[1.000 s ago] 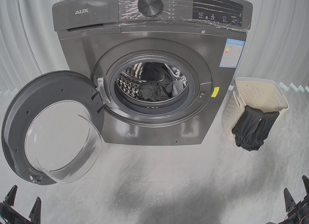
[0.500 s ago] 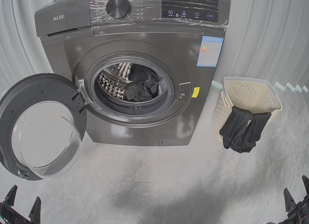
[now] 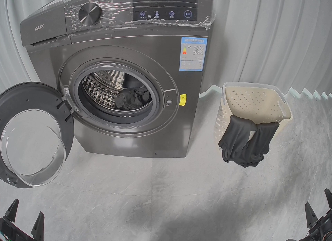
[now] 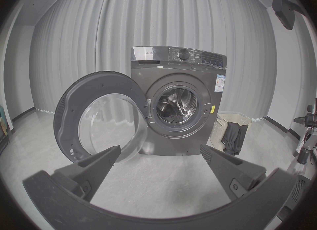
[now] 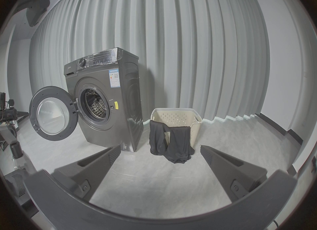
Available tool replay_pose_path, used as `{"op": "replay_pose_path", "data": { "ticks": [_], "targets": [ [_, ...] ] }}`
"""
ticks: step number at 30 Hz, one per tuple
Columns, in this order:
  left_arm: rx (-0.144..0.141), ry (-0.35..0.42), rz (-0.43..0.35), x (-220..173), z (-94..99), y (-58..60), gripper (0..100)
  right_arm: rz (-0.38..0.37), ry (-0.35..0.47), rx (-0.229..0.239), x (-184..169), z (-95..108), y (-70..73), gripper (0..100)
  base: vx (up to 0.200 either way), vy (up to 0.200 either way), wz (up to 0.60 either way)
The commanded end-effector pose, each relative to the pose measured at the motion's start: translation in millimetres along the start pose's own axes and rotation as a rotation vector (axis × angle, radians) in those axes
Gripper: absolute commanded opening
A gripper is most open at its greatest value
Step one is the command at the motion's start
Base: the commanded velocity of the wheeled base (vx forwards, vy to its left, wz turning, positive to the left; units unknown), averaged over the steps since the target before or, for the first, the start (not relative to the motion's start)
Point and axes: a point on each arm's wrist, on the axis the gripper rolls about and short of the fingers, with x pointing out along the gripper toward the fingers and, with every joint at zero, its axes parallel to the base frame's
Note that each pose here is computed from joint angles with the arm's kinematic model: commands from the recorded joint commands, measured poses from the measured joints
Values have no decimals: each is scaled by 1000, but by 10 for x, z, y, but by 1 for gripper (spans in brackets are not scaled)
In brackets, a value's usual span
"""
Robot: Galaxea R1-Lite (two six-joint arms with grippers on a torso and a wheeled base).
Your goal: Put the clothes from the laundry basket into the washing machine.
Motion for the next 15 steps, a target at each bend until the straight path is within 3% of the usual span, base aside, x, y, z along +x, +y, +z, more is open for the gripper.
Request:
{"op": "replay_pose_path", "data": {
  "ticks": [1,10,15],
  "targets": [
    [0,3,1,2,-48,2,100,1,-2,1,0,-24,0,100,0,-200,0],
    [-5,3,1,2,-48,2,100,1,0,1,0,-26,0,100,0,-200,0],
    [-5,1,1,2,-46,2,100,3,0,1,0,-26,0,100,0,0,0]
  ]
}}
